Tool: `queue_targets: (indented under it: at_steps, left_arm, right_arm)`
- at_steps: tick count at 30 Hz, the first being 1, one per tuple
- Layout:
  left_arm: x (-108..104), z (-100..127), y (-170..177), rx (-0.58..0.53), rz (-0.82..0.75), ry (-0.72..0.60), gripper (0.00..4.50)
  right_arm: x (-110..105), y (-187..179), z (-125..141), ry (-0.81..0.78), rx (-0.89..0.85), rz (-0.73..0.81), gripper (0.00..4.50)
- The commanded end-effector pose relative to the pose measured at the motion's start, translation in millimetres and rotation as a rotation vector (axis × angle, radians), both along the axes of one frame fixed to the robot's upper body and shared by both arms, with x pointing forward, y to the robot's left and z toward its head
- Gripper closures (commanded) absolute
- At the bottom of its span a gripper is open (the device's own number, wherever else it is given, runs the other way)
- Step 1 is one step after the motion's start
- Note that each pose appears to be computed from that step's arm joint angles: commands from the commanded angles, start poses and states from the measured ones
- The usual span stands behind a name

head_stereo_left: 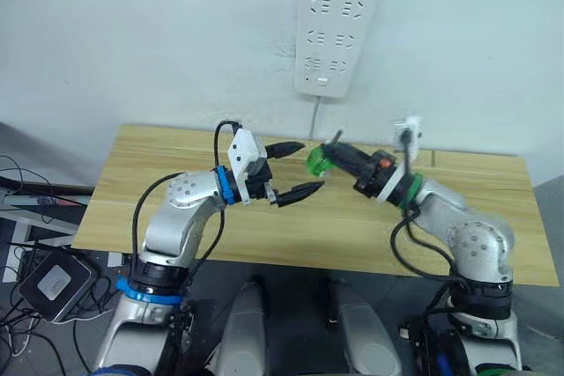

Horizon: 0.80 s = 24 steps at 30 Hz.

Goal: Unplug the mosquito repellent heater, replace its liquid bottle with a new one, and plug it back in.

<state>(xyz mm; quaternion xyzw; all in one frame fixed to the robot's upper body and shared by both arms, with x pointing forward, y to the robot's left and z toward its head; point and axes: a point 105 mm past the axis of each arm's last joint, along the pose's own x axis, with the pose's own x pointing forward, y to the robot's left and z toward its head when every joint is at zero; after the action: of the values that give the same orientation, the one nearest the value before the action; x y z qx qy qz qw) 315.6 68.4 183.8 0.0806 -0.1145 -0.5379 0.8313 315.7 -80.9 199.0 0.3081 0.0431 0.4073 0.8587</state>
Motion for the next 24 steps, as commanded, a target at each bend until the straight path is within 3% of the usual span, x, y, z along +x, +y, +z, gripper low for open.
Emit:
queue_targets:
  at_steps: [1, 4, 21, 24]
  left_arm:
    - [-6.4, 18.4, -7.5, -0.068, 0.075, -0.123, 0.0]
    - [-4.3, 21.7, -14.8, -0.112, 0.117, -0.138, 0.0]
    - [0.8, 25.8, -32.0, -0.199, 0.162, -0.148, 0.0]
    - [0.3, 23.7, -33.2, -0.199, 0.155, -0.138, 0.6]
  right_arm:
    - [-0.6, -12.5, 11.8, 0.114, 0.207, -0.039, 3.63]
    - [-1.0, -10.4, 20.1, 0.174, 0.298, -0.024, 3.63]
    - [-8.2, 0.3, 34.0, 0.245, 0.322, 0.021, 3.63]
    - [-8.8, 0.1, 35.2, 0.248, 0.329, 0.019, 3.63]
